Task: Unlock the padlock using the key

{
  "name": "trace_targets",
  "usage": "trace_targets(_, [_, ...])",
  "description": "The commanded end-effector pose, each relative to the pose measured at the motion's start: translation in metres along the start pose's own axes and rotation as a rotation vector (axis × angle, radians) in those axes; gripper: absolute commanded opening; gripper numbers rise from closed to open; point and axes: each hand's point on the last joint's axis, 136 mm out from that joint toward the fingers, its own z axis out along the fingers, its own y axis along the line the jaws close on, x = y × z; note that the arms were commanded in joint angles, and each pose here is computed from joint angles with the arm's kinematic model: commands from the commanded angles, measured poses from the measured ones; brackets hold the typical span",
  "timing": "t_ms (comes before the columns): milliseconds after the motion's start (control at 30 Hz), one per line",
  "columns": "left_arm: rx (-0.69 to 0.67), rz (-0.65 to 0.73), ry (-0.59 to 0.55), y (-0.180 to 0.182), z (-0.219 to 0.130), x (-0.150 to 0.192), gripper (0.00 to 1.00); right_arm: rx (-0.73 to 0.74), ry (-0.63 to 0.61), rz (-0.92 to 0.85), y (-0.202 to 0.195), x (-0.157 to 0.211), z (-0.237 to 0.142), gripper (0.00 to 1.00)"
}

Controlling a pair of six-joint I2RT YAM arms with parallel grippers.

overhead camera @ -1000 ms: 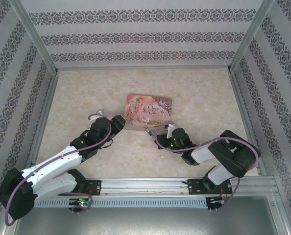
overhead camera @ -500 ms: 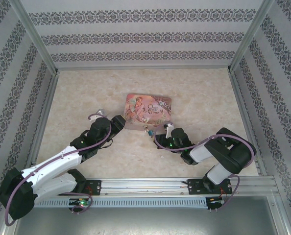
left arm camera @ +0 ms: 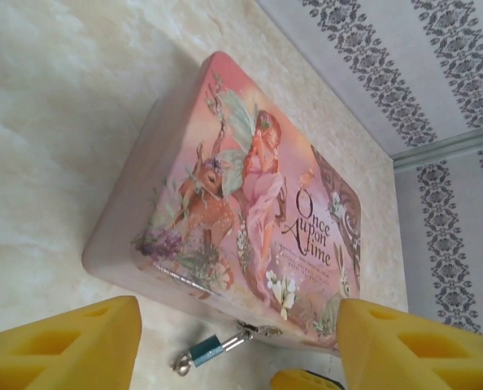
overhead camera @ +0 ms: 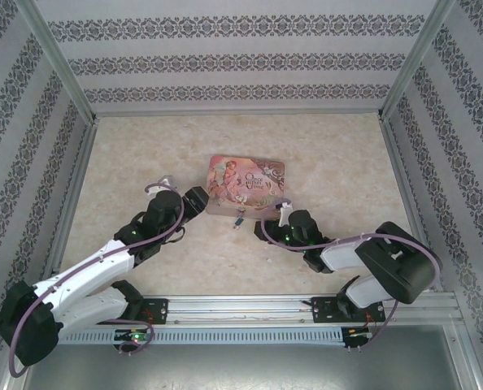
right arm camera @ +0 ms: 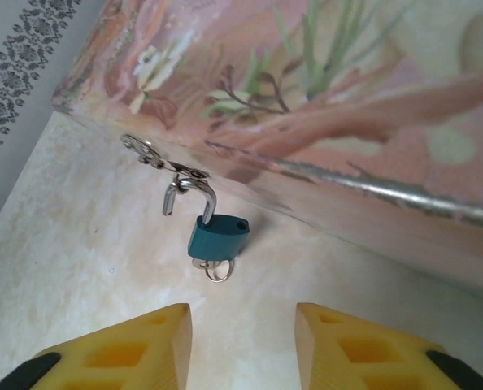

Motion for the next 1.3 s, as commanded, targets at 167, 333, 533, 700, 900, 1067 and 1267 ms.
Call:
trace_targets(167, [-0.011, 0.017, 0.034, 0.012, 0.007, -0.024, 0.69, -0.113, 0.026, 0.024, 0.021, -0.010, -0.009, 0.78])
trace_targets(333, [0.009, 0.020, 0.092, 0.014, 0.021, -0.030, 0.73, -0.149, 0.033, 0.049, 0.027, -0.013, -0.009, 0.98])
trace_targets(533, [0.055, 0.044, 0.192, 0.010, 0.048, -0.026, 0.74, -0.143, 0.026, 0.077, 0.021, -0.015, -0.010, 0.99])
trace_targets(700, [0.087, 0.066, 0.287, 0.005, 0.077, -0.019, 0.74, -0.147, 0.023, 0.085, 0.021, -0.019, -0.009, 0.98])
trace_targets(900, [0.020, 0.082, 0.375, 0.018, 0.106, -0.010, 0.70, -0.143, 0.011, 0.090, 0.019, -0.025, -0.007, 0.98])
trace_targets(1067, [-0.038, 0.115, 0.402, 0.029, 0.117, -0.007, 0.70, -0.136, 0.005, 0.089, 0.016, -0.028, -0.006, 0.98])
trace_targets(1267, [-0.087, 0.114, 0.456, 0.043, 0.122, 0.004, 0.58, -0.136, 0.009, 0.096, 0.013, -0.030, -0.006, 0.98])
